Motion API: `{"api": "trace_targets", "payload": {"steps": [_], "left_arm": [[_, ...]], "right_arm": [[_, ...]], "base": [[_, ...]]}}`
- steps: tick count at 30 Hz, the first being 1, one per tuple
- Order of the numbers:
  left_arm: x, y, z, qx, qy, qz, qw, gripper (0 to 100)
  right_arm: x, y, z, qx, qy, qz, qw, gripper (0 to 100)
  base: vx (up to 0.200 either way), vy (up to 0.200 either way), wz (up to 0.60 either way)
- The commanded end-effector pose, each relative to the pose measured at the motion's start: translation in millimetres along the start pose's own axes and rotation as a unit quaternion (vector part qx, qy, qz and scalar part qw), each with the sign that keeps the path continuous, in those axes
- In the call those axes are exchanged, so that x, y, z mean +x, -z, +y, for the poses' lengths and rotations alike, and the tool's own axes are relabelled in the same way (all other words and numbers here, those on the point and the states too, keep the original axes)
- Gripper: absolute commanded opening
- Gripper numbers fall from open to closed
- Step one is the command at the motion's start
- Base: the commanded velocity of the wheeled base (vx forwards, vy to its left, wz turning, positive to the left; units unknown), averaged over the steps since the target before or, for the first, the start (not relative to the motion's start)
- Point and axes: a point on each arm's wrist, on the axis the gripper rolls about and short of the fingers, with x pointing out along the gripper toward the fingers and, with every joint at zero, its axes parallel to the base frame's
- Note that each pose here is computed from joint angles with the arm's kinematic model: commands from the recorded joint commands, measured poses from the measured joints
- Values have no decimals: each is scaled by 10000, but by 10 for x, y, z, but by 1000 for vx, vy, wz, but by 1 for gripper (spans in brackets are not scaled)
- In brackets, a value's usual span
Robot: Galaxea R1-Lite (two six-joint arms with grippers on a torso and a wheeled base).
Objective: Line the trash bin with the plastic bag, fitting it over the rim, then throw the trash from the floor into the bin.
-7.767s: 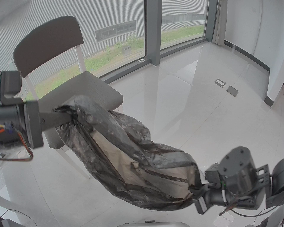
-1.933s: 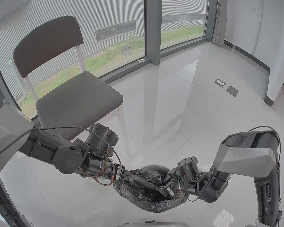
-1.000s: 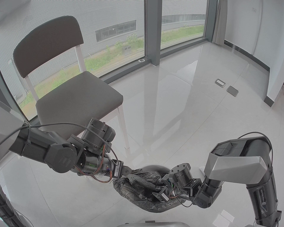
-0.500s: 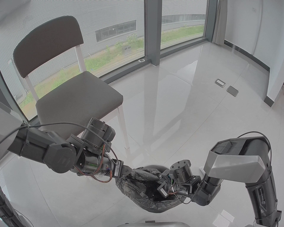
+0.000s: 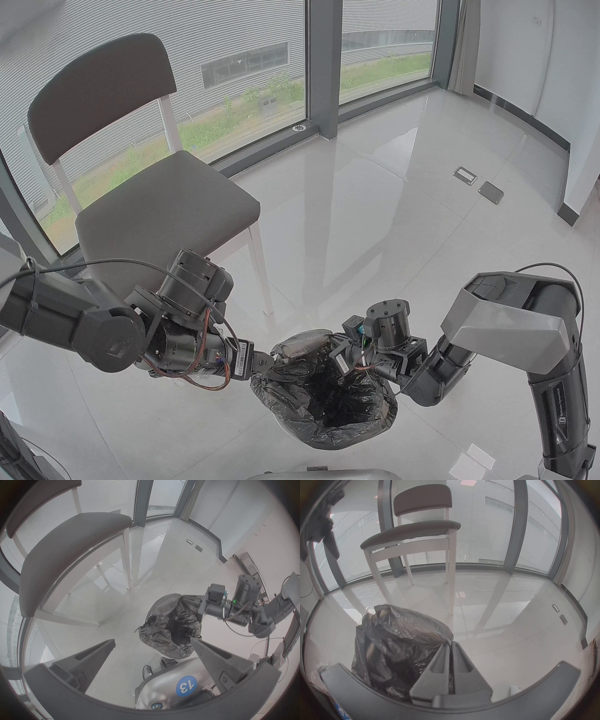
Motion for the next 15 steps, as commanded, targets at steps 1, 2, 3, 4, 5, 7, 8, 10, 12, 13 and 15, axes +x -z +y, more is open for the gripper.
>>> {"api": "trace_targets", "payload": {"steps": [1,2,3,4,5,7,8,10,12,13,15], "left_arm": [[-68,16,-13,17,36,-63,10000,100],[-73,16,-18,22,43,-69,10000,100],[-78,16,-21,20,36,-80,10000,100],[-78,17,-25,26,26,-84,10000,100],[-83,17,-29,31,26,-92,9999,100],[-87,21,-32,37,30,-92,9999,100],[-88,24,-35,36,25,-86,10000,100],[-87,32,-46,54,37,-75,9999,100],[-97,38,-62,31,61,-86,9999,100],[-103,41,-75,25,78,-90,9999,100],[-109,43,-83,-10,90,-94,9999,100]], "right_arm": [[38,-69,-98,10,120,-143,9998,0],[47,-77,-112,18,138,-163,9998,0],[66,-85,-126,26,157,-190,9997,0],[90,-95,-140,27,178,-224,9996,0],[114,-112,-163,32,207,-265,9994,0],[162,-145,-195,49,251,-341,9991,0],[183,-146,-201,53,260,-355,9990,0],[210,-142,-214,59,273,-344,9990,0],[256,-131,-217,62,281,-350,9990,0],[262,-119,-214,62,278,-335,9990,0],[270,-100,-211,53,281,-311,9991,0]], "base": [[0,0,0],[0,0,0],[0,0,0],[0,0,0],[0,0,0],[0,0,0],[0,0,0],[0,0,0],[0,0,0],[0,0,0],[0,0,0]]}}
